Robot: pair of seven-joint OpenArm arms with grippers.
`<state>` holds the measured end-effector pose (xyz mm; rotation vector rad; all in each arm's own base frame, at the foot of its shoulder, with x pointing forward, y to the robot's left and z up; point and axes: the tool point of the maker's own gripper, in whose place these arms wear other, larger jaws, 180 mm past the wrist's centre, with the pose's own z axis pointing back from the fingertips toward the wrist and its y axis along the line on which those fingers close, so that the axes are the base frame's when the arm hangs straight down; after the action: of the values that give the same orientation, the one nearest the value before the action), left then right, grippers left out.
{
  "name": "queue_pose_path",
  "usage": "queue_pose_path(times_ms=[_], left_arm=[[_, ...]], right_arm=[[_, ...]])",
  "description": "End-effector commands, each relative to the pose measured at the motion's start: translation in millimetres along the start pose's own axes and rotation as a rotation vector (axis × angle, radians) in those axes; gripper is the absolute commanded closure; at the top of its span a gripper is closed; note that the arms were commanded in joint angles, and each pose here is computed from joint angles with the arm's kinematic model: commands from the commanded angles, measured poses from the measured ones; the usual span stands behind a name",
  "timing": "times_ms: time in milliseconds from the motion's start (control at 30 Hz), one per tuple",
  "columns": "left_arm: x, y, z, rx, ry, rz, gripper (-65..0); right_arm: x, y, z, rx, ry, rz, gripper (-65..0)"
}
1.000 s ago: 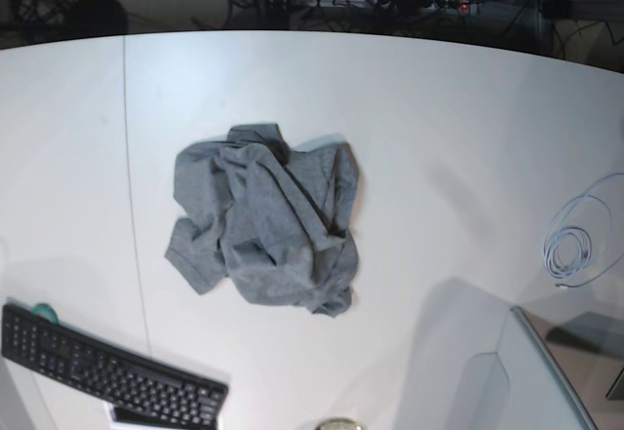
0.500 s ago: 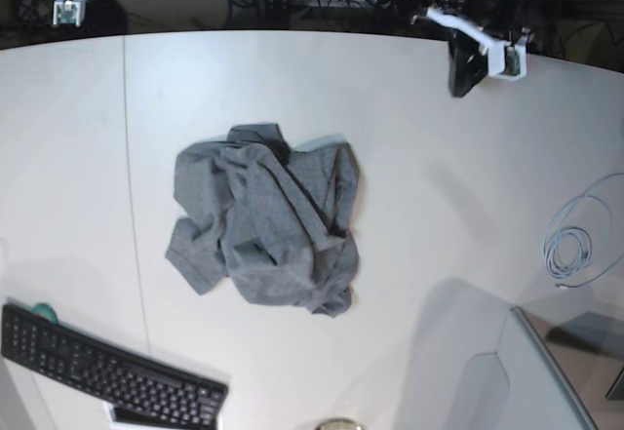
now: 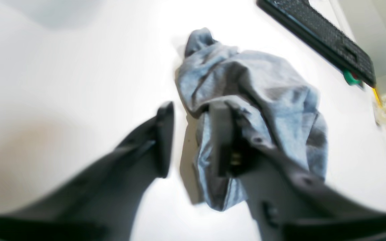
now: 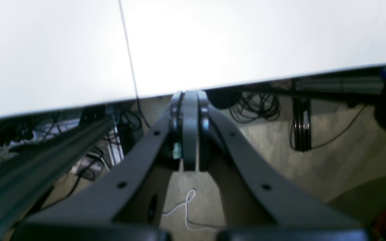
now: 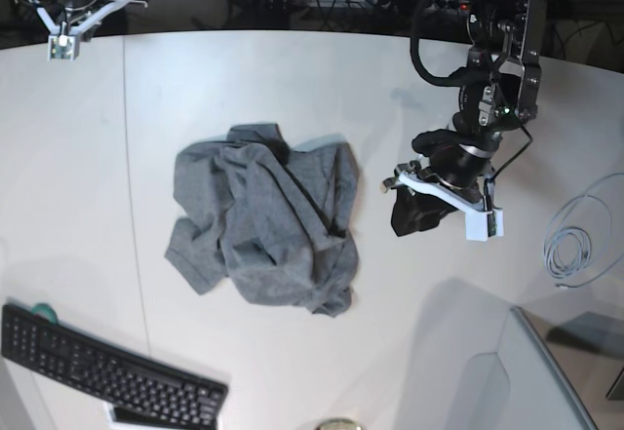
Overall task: Layout the t-shirt on the table in an organized manner, then fold the t-shirt properly
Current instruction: 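Lower the left gripper onto the crumpled grey t-shirt and grasp it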
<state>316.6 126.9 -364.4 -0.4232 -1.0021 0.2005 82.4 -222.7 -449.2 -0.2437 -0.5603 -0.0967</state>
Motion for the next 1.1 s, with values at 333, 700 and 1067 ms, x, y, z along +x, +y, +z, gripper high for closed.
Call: queue_pose_path(times_ms=[333, 700, 1067], left_arm=[[-22.5, -18.8, -51.3, -0.010, 0.039, 0.173, -20.2], [-37.2, -52.1, -77.7, -0.102, 0.078, 0.227, -20.4], [-34.1, -70.8, -95.9, -0.128, 0.089, 0.260, -20.4]], right_arm=[[16.1, -1.6, -7.9, -0.009, 0.003, -0.011, 0.0], [55.0, 0.3, -14.4, -0.009, -0.059, -0.029, 0.0], [95.8, -2.6, -16.3, -0.016, -0.156, -0.030, 0.0]])
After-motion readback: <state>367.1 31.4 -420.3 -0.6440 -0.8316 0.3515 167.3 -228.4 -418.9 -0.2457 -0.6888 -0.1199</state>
